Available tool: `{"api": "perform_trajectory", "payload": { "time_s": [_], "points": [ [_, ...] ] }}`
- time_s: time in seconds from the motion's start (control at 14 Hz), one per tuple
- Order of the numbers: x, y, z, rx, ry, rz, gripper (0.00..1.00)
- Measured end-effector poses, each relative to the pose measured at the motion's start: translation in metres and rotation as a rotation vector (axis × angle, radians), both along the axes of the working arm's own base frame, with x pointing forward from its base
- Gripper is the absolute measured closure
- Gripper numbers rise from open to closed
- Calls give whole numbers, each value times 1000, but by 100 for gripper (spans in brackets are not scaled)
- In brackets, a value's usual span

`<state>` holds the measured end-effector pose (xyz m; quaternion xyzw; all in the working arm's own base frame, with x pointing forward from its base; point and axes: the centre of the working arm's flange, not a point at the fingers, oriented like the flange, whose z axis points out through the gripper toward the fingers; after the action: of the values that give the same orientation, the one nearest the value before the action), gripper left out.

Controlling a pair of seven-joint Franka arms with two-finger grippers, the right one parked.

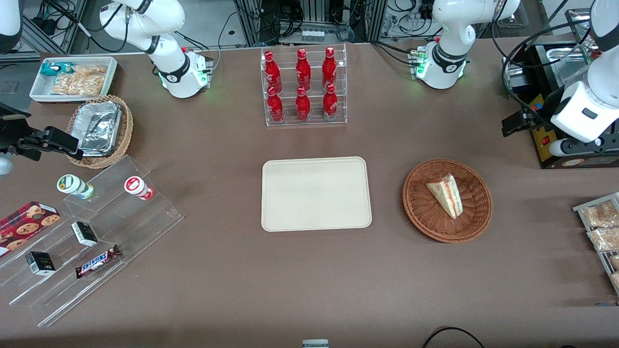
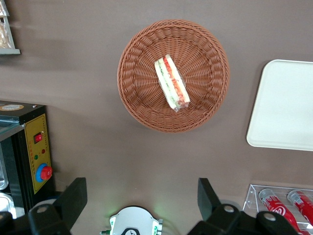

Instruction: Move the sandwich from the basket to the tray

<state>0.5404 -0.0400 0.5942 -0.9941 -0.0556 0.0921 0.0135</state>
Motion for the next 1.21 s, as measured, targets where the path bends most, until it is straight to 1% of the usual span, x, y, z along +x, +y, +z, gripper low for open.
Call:
{"api": "perform_trajectory", "payload": {
  "time_s": [0.07, 0.14, 0.36, 0.43, 0.57, 0.71, 0.86, 1.21],
  "points": [
    [2, 3, -8, 0, 11, 6, 0],
    [7, 5, -18, -1, 13, 12, 0],
    [21, 2, -66, 8, -2, 85, 0],
    [22, -3, -85, 14, -4, 118, 0],
    [21, -25, -118, 36, 4, 196, 0],
    [18, -55, -149, 63, 22, 272, 0],
    [16, -77, -182, 81, 30, 330, 0],
    [11, -84, -259, 90, 31, 419, 0]
  ]
}}
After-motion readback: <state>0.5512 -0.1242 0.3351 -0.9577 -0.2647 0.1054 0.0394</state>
